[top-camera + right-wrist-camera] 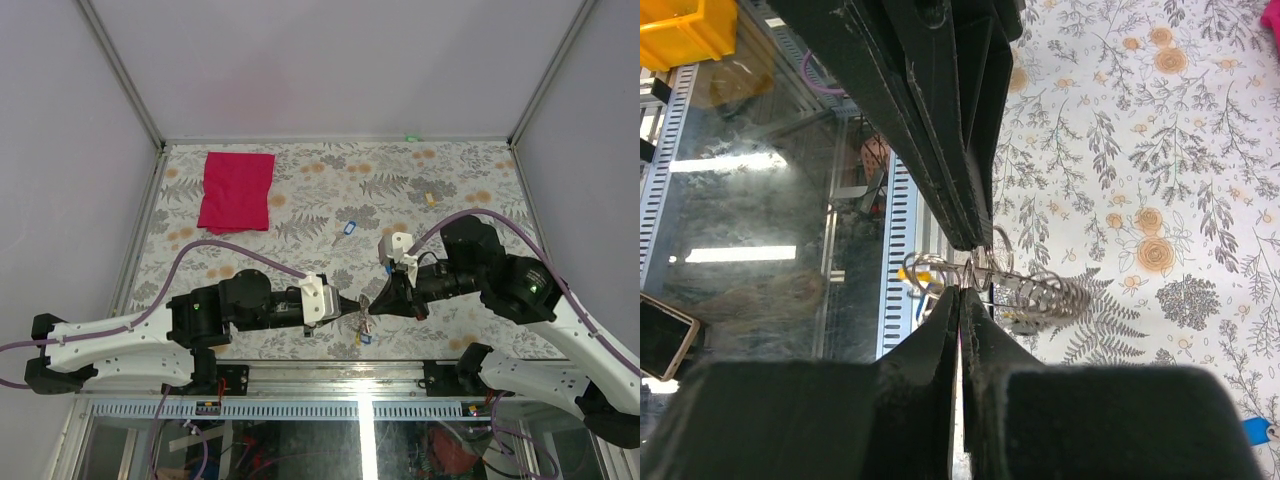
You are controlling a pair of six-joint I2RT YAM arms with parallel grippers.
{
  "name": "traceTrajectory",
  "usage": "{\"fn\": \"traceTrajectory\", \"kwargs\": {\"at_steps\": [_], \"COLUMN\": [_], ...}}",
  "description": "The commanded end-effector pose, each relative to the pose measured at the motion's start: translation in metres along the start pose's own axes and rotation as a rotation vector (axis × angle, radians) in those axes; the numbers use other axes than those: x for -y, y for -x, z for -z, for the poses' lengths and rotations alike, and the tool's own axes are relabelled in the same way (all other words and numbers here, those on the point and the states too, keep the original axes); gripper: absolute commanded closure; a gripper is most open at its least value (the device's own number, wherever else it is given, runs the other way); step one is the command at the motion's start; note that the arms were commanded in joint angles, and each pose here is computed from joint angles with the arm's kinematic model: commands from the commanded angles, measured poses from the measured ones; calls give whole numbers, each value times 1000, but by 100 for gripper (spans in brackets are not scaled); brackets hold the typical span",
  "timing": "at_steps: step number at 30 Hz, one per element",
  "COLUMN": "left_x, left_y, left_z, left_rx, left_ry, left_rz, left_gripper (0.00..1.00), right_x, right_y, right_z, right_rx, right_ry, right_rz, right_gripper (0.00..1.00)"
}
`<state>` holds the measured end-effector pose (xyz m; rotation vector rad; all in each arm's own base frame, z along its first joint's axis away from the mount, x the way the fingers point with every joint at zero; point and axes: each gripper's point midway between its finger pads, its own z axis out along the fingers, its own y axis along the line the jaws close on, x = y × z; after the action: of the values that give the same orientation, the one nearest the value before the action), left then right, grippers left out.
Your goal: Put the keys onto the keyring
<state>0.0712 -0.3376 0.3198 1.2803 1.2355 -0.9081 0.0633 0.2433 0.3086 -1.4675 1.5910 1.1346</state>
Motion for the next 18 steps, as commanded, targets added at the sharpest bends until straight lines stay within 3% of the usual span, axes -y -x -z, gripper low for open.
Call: {"fn": "traceTrajectory", "kwargs": {"at_steps": [1, 15, 18], "left_x": [-13, -20, -22], "left_y": [42, 33, 34], "left_z": [3, 2, 4], "left_rx": [125, 100, 105], "left_ry": [45, 101, 112], "left_rz": [-14, 36, 45], "left_gripper": [100, 100, 91], "right_x": [-4, -15, -16], "right_y": [8, 24, 28], "right_z": [-2, 5, 8], "right_rx": [23, 134, 158], "right_ry": [31, 53, 46], "right_rz": [12, 99, 113], "right_gripper": [100, 100, 100]}}
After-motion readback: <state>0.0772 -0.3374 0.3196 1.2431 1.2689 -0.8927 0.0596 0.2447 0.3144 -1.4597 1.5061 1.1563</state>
